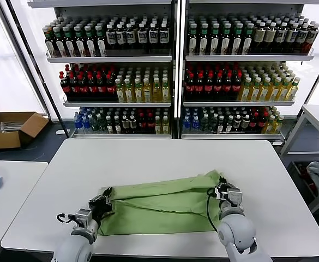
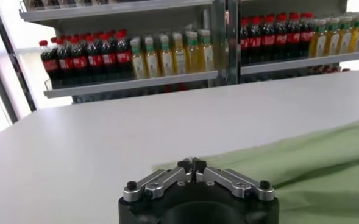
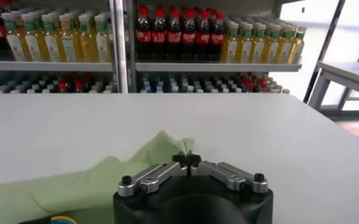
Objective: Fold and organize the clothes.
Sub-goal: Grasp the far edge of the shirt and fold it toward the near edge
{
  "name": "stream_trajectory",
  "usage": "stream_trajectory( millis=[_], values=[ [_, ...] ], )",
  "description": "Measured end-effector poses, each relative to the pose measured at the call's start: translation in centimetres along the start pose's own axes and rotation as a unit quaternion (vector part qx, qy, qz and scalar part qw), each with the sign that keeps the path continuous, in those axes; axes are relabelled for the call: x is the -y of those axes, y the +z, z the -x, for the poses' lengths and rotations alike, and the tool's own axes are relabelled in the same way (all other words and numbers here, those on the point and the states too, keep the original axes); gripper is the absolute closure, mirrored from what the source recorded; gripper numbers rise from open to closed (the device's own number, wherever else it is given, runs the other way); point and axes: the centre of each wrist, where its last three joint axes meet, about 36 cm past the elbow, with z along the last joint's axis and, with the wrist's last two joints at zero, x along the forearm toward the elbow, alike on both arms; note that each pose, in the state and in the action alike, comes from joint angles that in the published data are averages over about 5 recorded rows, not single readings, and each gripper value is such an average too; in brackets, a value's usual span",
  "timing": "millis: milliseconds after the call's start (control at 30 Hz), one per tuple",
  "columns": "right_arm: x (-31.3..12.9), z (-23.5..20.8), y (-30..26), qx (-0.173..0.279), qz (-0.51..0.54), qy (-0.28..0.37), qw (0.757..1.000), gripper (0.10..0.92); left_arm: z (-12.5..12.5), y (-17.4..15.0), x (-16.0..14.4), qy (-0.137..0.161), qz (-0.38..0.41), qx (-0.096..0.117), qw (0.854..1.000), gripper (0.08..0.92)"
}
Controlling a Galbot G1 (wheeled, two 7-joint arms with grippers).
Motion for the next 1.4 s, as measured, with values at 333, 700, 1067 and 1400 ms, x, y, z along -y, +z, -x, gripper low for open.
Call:
stream_trajectory(
  millis=[333,700,1067,1400],
  values=[
    [0.4,-3.4,0.8,0.001,0.0,0.0,1.0,0.915,-0.7,0.3,0.5,0.001,0.003,-0.002,1.0,0.912],
    [1.0,-4.1,1.8,-0.004,-0.008,0.015,1.0,0.915,-0.7,0.5,0.2,-0.002,0.009,-0.003,1.0,0.912],
    [0.9,-3.6,4.1,-0.028,-0.026,0.021,0.999,0.915,-1.4,0.5,0.1,0.0,0.017,-0.003,1.0,0.912],
    [1.2,-3.9,5.1,-0.031,-0.038,0.022,0.999,0.782,-2.3,-0.1,0.8,-0.002,0.028,0.015,0.999,0.737]
  ],
)
